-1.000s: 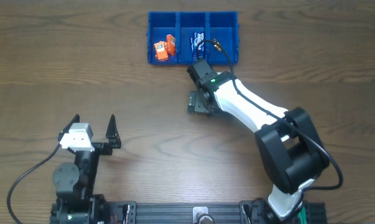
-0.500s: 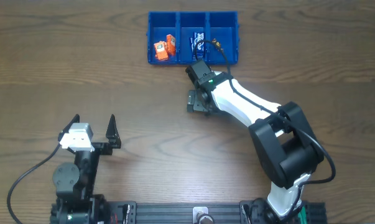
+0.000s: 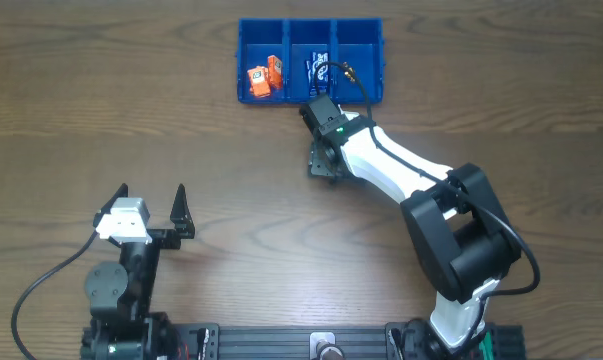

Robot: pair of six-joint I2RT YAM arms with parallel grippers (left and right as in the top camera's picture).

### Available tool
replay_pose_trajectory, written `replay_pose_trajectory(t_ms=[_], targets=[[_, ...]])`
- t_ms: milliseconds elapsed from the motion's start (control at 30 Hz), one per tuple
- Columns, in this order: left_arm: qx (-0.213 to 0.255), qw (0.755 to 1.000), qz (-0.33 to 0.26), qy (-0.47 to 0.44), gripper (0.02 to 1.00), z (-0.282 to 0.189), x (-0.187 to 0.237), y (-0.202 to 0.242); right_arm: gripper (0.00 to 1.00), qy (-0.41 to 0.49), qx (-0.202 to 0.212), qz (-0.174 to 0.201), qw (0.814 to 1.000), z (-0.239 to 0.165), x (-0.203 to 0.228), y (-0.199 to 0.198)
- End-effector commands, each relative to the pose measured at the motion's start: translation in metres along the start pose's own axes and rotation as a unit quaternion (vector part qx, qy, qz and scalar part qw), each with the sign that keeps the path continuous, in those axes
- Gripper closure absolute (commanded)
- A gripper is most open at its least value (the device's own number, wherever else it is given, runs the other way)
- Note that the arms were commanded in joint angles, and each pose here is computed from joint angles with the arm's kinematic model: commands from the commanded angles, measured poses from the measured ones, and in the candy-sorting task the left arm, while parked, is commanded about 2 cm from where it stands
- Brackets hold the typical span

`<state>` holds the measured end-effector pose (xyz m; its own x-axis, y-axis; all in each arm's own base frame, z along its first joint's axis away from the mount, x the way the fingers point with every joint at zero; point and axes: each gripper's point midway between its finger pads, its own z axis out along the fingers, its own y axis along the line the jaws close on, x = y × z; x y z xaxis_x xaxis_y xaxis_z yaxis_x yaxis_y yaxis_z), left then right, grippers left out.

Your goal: Sort Candies Into Trays

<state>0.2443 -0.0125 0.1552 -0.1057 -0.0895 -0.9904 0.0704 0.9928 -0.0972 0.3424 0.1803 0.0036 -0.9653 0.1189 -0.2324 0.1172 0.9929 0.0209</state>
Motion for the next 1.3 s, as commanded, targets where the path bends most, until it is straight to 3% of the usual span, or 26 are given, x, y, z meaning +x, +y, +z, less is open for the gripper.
replay_pose_trajectory(t_ms=[33, 200, 567, 967, 1133, 1300], targets=[[0.007, 1.0, 0.004, 0.024, 0.02, 0.001, 0.016, -0.001, 0.364, 0.001, 0.01, 0.005, 1.0, 0.004, 0.001, -0.005], [0.007, 1.0, 0.004, 0.024, 0.02, 0.001, 0.016, -0.001, 0.397, 0.012, 0.014, 0.004, 1.0, 0.011, 0.005, -0.006], [0.007, 1.0, 0.004, 0.024, 0.02, 0.001, 0.016, -0.001, 0.673, 0.008, 0.011, 0.008, 1.0, 0.012, 0.003, -0.004], [0.007, 1.0, 0.004, 0.024, 0.02, 0.001, 0.016, -0.001, 0.831, 0.005, 0.012, 0.015, 1.0, 0.005, 0.002, -0.006], [0.007, 1.0, 0.004, 0.024, 0.023, 0.001, 0.016, -0.001, 0.842, -0.039, 0.027, 0.02, 0.999, -0.044, -0.015, -0.018], [0.006, 1.0, 0.004, 0.024, 0.02, 0.001, 0.016, -0.001, 0.842, -0.151, 0.05, 0.028, 0.987, -0.119, -0.066, -0.033]])
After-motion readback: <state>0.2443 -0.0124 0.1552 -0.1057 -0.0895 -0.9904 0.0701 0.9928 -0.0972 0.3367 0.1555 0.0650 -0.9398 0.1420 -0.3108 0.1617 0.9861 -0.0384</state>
